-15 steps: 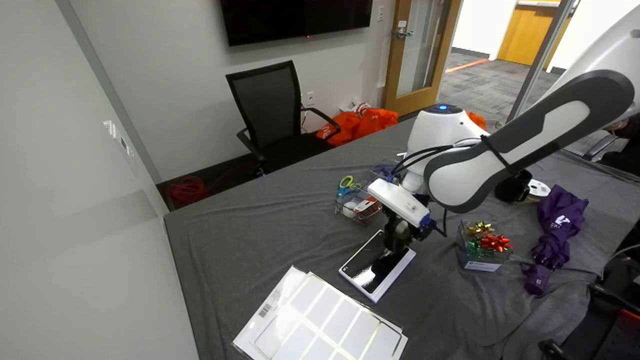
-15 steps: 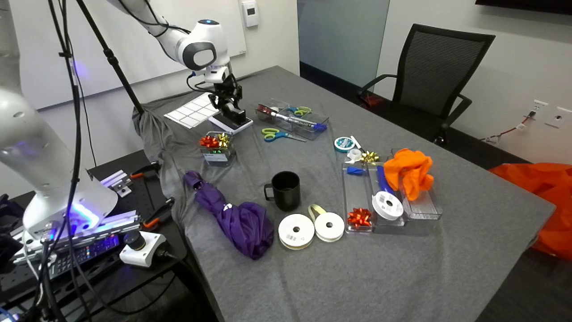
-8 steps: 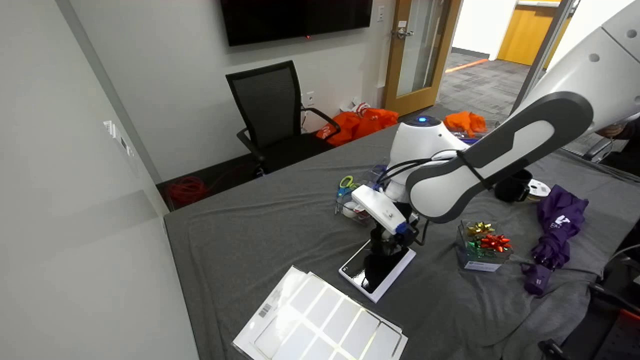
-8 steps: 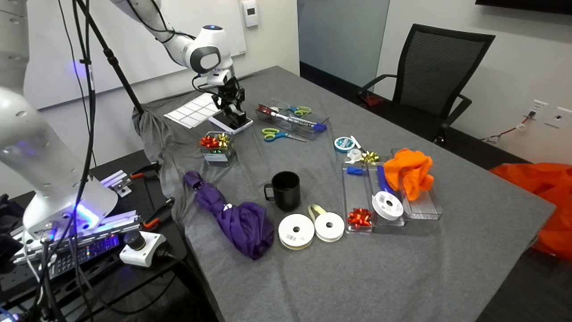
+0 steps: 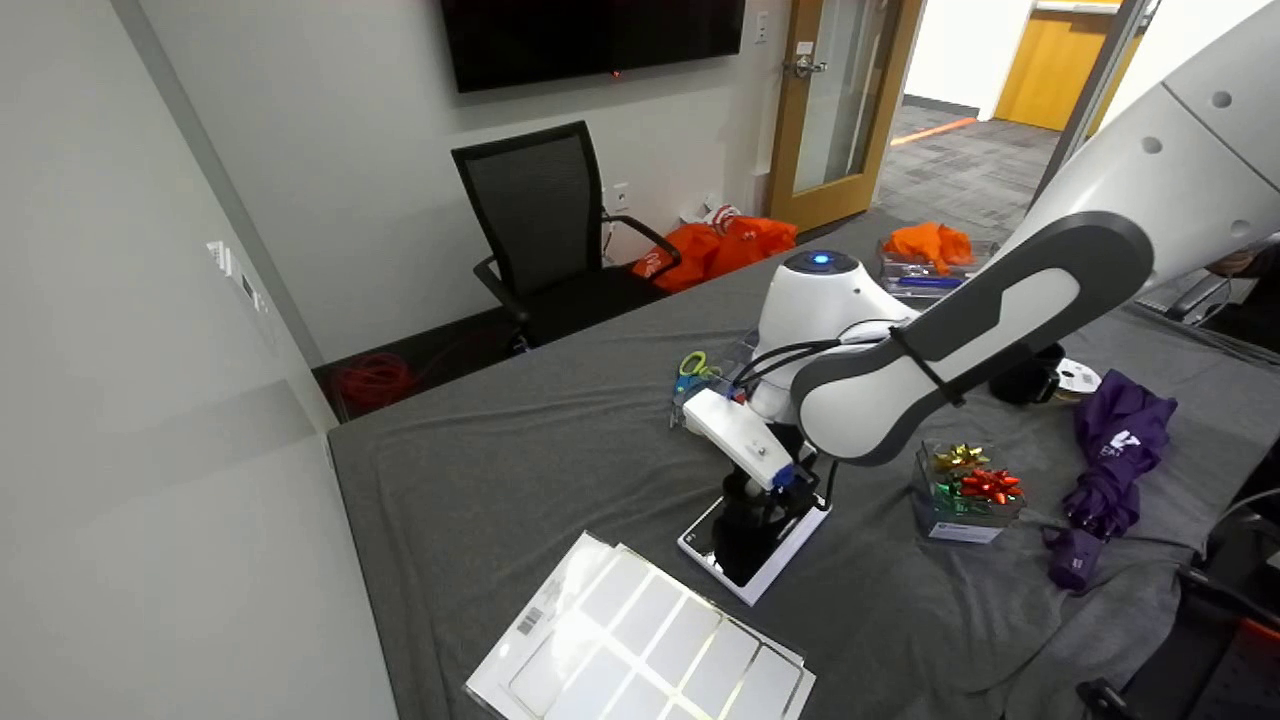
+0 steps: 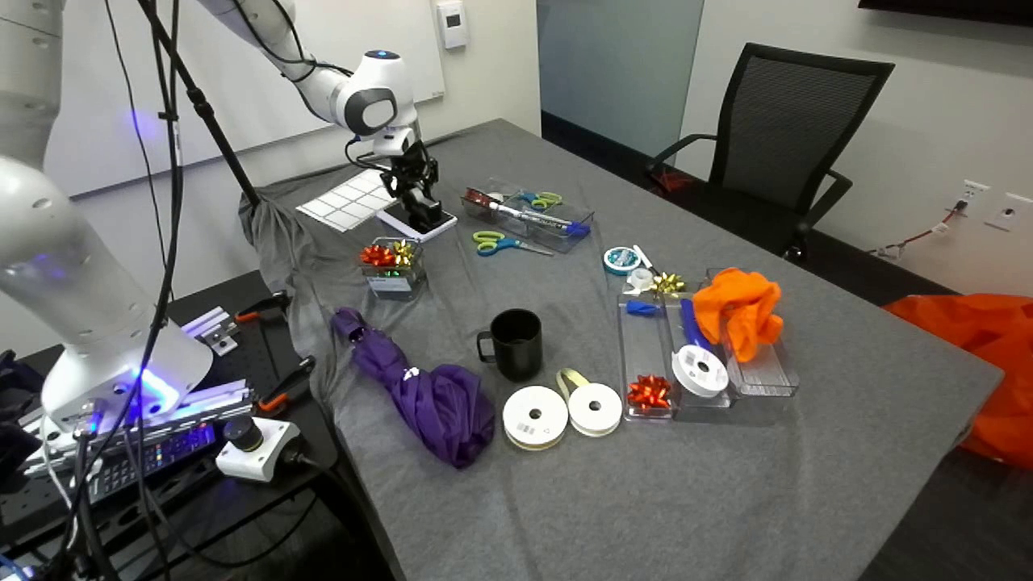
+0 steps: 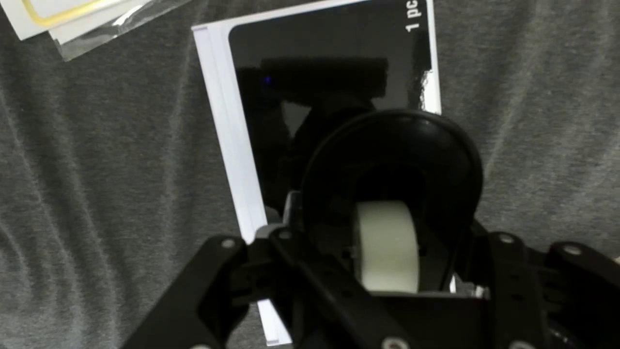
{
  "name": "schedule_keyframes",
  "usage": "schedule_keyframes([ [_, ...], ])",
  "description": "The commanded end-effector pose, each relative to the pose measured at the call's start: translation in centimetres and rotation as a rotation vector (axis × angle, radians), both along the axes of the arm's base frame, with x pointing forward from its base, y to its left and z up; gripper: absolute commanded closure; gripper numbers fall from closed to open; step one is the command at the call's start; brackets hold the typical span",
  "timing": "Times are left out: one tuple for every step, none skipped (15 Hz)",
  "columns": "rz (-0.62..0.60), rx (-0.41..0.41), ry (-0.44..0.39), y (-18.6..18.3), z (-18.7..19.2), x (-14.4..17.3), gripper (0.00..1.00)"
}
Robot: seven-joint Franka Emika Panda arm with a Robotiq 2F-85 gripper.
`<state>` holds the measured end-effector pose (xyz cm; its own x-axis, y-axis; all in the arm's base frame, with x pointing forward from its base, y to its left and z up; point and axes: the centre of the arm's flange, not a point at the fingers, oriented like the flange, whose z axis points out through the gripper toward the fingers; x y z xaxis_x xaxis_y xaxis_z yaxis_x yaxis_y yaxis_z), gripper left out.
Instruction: Move the tape dispenser to the left then move the blue and purple markers in the container on the left to the left.
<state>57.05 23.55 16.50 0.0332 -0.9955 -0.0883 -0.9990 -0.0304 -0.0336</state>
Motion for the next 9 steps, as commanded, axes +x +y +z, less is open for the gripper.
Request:
schedule_keyframes([
  [0.005, 0.011, -0.034, 1.0, 0.2, 0.3, 0.59],
  [0.002, 0.007, -0.034, 1.0, 0.2, 0.2, 0.23],
  [0.004, 0.007, -0.029, 1.0, 0.3, 0.2, 0.08],
  [0.005, 0.012, -0.029, 0.9, 0.5, 0.1, 0.03],
  [0.007, 0.018, -0.028, 0.7, 0.8, 0.1, 0.00],
  [0.010, 0.023, -0.031, 0.5, 1.1, -0.1, 0.00],
  [0.014, 0.026, -0.033, 0.4, 1.4, -0.2, 0.00],
  [0.018, 0.026, -0.038, 0.2, 1.8, -0.4, 0.00],
  [0.021, 0.025, -0.041, 0.0, 2.2, -0.6, 0.00],
])
